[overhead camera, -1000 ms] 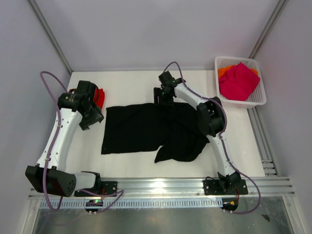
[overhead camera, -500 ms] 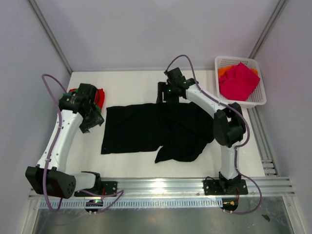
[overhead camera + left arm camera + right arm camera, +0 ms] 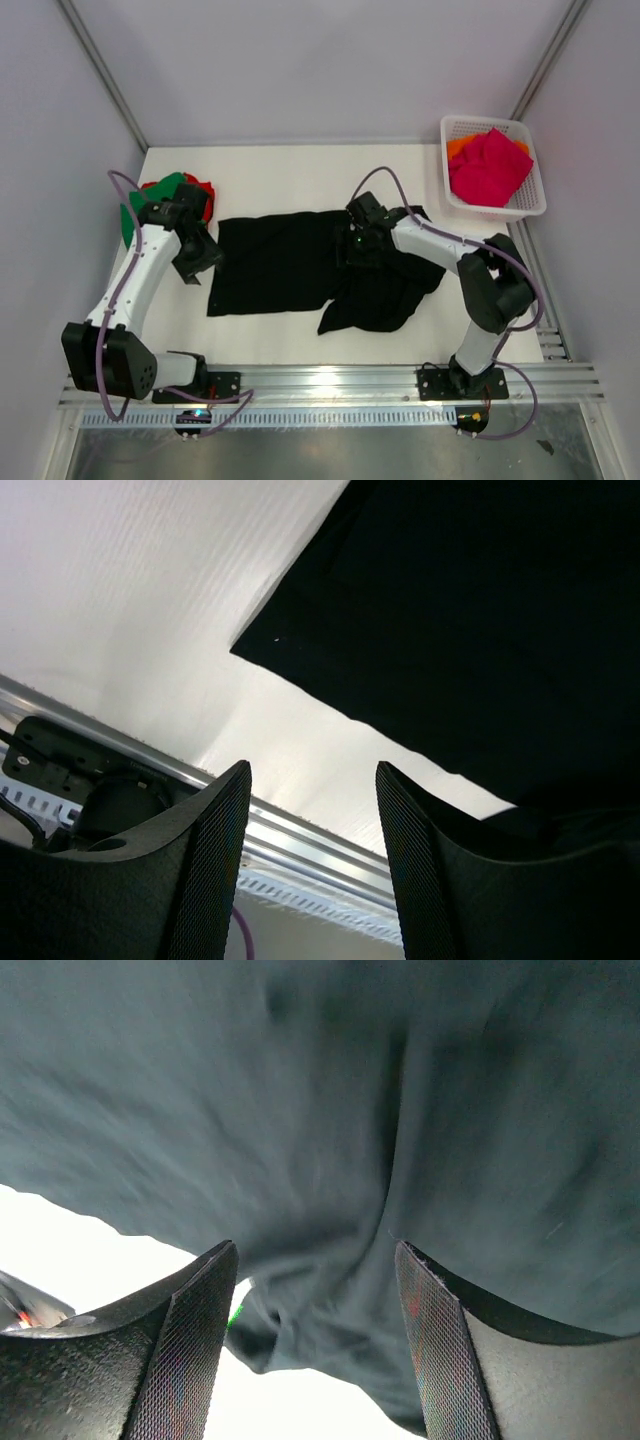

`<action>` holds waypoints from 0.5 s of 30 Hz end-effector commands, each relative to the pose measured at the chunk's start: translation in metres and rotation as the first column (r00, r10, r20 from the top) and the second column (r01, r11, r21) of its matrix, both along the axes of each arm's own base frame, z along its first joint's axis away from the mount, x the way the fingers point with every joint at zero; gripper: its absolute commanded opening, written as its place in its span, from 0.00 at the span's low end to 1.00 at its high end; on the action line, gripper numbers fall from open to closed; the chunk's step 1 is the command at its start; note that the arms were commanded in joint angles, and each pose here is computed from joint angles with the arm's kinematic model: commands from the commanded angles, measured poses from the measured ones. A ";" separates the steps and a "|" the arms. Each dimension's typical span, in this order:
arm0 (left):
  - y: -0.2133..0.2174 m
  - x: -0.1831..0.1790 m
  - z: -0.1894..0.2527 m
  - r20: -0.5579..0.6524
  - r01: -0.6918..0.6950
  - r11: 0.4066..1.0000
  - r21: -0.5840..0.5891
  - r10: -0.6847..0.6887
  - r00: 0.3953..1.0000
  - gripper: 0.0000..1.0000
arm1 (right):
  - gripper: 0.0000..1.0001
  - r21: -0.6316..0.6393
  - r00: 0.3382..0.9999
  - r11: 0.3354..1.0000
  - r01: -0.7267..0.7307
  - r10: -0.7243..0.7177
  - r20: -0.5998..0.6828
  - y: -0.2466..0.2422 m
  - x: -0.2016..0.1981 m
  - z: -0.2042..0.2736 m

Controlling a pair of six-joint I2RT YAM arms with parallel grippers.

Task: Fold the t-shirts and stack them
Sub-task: Grap the side of the flattened tshirt closest away from the robot with both arms

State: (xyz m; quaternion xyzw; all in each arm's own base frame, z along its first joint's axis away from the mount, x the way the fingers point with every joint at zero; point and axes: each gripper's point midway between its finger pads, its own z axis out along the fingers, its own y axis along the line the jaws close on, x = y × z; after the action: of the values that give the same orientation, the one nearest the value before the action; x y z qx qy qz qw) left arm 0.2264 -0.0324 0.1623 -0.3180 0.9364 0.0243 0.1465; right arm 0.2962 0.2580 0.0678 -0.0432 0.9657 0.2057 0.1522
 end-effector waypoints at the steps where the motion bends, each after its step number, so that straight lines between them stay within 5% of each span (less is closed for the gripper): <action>1: -0.014 0.005 -0.018 -0.020 -0.020 0.997 -0.071 0.019 1.000 0.55 | 0.69 0.063 1.000 0.998 -0.010 0.010 0.005 0.013 -0.024 0.019; 15: -0.014 0.007 -0.024 -0.051 0.004 0.998 -0.059 -0.007 0.999 0.55 | 0.69 -0.010 0.992 0.999 0.044 -0.045 -0.117 -0.012 -0.086 0.008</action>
State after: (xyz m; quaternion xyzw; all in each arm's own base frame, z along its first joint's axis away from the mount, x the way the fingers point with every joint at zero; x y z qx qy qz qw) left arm 0.2236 -0.0408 0.1333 -0.3191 0.9421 0.0207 0.1009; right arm 0.2204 0.2566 0.0747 -0.0297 0.9701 0.2162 0.1067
